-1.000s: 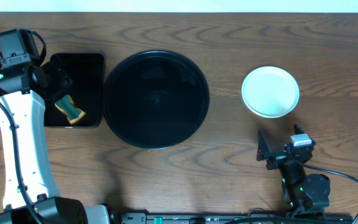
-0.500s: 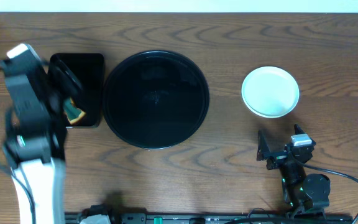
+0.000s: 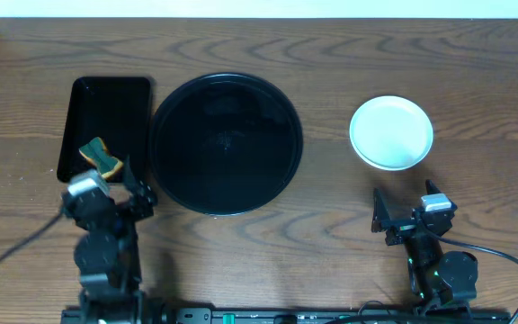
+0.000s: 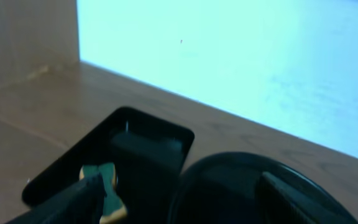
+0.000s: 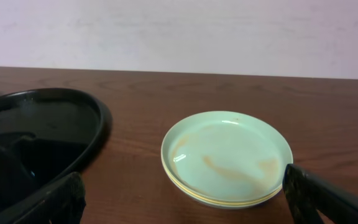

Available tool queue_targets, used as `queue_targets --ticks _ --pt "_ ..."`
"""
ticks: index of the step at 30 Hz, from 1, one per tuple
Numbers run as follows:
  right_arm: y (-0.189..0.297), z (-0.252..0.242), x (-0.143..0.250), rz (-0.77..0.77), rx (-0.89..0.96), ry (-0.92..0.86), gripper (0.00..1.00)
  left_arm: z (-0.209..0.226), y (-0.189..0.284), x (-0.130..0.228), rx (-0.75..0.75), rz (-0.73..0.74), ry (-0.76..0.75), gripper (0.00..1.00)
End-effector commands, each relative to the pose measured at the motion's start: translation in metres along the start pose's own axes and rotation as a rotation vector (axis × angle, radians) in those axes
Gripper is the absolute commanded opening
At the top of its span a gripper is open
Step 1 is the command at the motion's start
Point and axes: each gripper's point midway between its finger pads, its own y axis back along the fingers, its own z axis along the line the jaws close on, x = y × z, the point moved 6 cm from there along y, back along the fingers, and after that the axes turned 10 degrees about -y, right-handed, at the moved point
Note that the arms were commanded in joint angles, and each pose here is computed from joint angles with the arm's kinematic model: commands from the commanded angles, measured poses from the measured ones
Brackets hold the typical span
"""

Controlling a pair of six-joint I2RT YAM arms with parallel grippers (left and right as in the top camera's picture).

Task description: Clean dirty plates on tray and stack at the side

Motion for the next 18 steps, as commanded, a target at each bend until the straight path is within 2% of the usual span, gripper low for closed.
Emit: queue_targets --ticks 1,9,18 --pt "0.001 -0.003 -0.001 -0.008 0.019 -0.015 0.99 -0.002 0.005 0.017 0.034 -0.039 -0.069 0.78" --pt "0.001 -0.003 -0.001 -0.008 0.019 -0.015 0.99 0.001 0.008 0.047 0.032 -0.075 -0.161 0.79" --pt "0.001 -0.003 -0.001 -0.008 0.019 -0.015 0.99 0.001 0.003 0.081 0.042 0.035 -0.188 0.78"
